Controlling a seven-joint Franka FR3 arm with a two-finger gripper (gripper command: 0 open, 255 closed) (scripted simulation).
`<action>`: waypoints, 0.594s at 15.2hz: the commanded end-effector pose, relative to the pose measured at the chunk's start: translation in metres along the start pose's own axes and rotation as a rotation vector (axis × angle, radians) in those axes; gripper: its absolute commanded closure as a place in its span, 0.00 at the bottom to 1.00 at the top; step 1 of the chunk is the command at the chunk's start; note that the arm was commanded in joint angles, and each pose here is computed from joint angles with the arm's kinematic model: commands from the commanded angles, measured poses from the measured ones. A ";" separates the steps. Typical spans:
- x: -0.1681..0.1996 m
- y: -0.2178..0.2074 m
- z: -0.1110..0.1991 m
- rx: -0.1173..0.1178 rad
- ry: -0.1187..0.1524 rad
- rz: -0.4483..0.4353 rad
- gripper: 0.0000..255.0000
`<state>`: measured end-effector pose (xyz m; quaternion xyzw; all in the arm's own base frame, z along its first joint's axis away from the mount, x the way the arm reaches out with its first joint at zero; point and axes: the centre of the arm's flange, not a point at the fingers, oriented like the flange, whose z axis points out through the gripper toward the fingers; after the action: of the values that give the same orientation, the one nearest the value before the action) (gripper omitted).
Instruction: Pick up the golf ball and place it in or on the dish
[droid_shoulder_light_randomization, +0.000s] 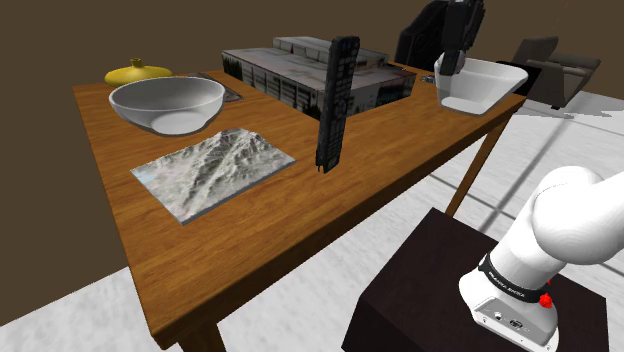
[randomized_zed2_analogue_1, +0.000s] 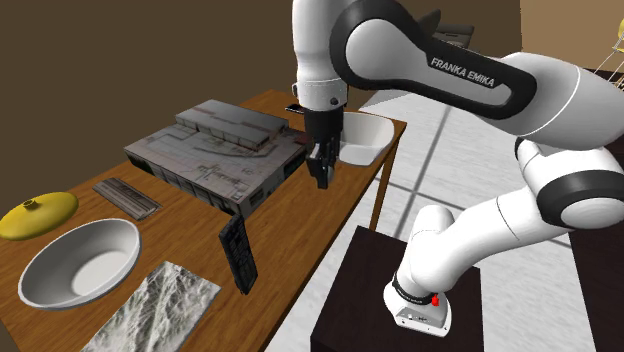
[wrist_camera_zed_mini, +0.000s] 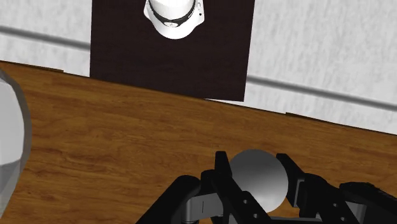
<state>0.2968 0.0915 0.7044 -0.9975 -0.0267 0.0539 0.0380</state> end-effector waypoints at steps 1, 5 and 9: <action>-0.002 -0.001 -0.011 0.000 0.000 0.000 1.00; -0.004 -0.002 -0.032 0.000 0.000 0.000 1.00; -0.006 0.010 -0.045 0.000 0.000 0.000 1.00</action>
<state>0.2965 0.0845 0.7468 -0.9975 -0.0266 0.0539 0.0380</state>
